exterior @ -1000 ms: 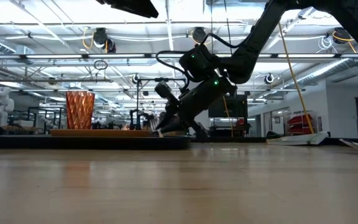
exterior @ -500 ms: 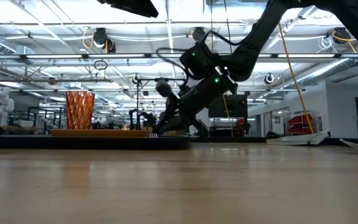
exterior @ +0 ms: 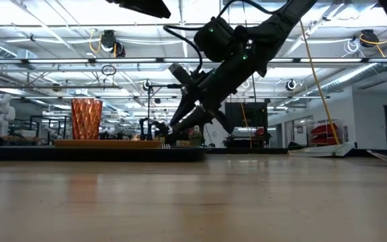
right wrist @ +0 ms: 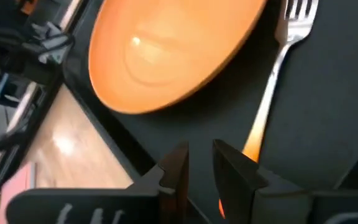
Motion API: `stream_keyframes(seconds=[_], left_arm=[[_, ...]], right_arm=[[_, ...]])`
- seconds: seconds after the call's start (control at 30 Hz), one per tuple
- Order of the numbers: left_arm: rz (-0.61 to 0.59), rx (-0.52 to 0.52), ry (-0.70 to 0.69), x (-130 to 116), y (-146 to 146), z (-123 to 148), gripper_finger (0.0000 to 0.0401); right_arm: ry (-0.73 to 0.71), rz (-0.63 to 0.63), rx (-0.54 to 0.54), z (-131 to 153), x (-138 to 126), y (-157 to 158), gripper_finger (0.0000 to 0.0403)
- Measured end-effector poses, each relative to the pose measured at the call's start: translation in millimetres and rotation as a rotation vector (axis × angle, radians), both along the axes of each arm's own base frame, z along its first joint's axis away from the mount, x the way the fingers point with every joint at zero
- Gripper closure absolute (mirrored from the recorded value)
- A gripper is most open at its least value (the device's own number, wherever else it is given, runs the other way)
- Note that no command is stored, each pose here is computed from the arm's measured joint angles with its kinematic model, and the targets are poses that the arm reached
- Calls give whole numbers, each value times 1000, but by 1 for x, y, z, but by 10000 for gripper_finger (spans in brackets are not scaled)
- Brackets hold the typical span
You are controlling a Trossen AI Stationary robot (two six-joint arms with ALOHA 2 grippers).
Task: Pick and place plate/cup/fork/spoon on tray
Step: Put the orange fork on the black tray
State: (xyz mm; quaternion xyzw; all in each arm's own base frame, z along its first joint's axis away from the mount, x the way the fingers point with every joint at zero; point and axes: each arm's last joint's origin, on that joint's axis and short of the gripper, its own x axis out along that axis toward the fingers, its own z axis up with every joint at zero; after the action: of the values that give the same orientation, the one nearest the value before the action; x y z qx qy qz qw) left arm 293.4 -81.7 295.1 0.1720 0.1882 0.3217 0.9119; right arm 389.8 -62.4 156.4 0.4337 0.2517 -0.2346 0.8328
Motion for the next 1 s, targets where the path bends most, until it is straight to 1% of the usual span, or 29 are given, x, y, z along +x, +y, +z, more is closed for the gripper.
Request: stream_keyframes(seconds=[0.13,0.43,0.57,0.63,0.7,0.77,0.83,0.9,1.0], left_arm=[[2,-1,-2,0,0,0,265],[6,-3,-7,1,2,0,265],[7,0,-4,1,2,0,265],[8,1,-3,1,2,0,265],[8,4,3,1,2,0,265],[8,4,3,1,2,0,265],[9,4,1,1,2,0,265],[11,4,-1,1,2,0,265],[16,10,3,0,3,0,265]], right_arm=[[65,-21,-28,-8,-2,3,350],[114,6,-51,-21,-1,3,363],[65,27,-60,-21,5,12,363],[75,48,-54,-19,8,21,363],[74,94,-82,-9,15,31,363],[82,180,-131,5,24,36,363],[104,283,-204,21,32,37,363],[150,385,-312,32,36,35,363],[240,515,-437,38,35,29,363]])
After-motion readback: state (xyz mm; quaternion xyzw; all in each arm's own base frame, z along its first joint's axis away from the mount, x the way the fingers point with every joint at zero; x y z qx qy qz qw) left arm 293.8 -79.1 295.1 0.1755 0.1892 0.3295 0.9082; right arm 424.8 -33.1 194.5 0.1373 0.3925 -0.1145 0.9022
